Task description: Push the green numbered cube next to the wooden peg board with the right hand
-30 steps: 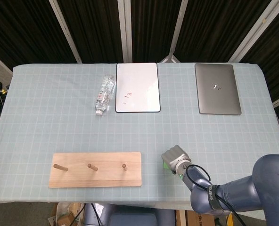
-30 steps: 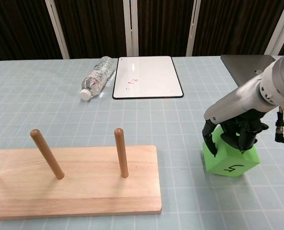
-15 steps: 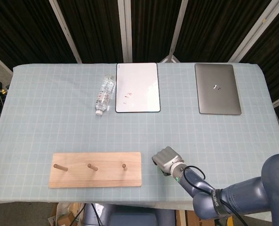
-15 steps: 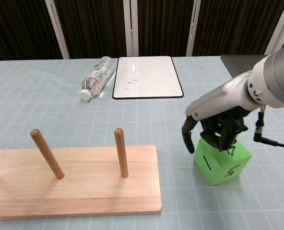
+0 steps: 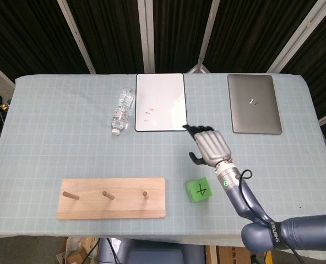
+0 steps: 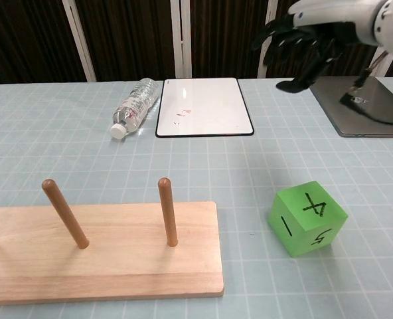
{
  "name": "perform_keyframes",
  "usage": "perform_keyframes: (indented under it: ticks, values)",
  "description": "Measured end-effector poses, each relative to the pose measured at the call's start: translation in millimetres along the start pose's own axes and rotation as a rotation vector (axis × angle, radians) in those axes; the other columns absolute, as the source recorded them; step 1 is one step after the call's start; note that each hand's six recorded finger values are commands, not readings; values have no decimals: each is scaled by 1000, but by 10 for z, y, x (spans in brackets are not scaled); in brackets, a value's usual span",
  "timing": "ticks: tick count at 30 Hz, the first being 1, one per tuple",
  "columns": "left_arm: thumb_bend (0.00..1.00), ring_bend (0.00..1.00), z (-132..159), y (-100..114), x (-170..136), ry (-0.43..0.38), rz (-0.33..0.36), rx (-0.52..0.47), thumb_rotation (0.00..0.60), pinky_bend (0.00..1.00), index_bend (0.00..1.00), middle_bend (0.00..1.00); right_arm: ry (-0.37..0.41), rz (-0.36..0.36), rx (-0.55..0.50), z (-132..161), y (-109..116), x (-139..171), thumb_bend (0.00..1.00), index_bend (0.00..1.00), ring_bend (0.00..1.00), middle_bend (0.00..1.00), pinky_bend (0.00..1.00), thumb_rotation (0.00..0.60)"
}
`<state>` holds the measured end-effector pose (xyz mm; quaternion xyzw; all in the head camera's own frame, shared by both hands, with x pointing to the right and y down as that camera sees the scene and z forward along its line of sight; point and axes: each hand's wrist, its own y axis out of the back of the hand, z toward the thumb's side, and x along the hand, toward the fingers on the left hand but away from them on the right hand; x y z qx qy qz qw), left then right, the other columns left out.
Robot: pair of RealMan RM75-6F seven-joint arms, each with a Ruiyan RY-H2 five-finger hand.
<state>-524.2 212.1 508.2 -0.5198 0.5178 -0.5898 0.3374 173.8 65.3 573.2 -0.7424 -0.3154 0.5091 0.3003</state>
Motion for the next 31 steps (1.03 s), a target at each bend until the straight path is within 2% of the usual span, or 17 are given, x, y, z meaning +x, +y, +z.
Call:
perform_keyframes:
  ticks: [2,6,9,12,18,24,28,31]
  values:
    - [307,0,5,2,-6,-2,1,-1,600,0,104,0,-58,-59,0,-196,139,-26,330,119,101,127,100,600]
    - [307,0,15,2,-18,-5,1,-2,600,0,104,0,-215,-218,-8,-850,442,108,329,119,101,126,100,600]
    - [307,0,20,0,-21,-5,1,-2,600,0,104,0,-277,-279,7,-1226,548,343,329,119,101,126,99,600]
    - [307,0,28,-9,-23,-7,-2,-1,600,0,104,0,-293,-302,53,-1473,566,618,329,118,84,126,66,600]
    - [307,0,55,-26,-39,-18,-7,2,600,0,104,0,-282,-265,109,-1849,265,1332,328,114,41,108,11,600]
    - [307,0,33,2,-37,-12,6,-2,600,0,104,0,-227,-215,158,-1976,-141,2036,329,114,41,109,4,600]
    - [307,0,20,2,-23,-10,7,0,600,0,104,0,-200,-221,188,-1974,-330,2278,329,114,42,108,0,600]
    - [307,0,32,-10,-9,-18,6,5,600,0,104,0,-202,-235,206,-1963,-387,2318,329,114,41,108,0,600]
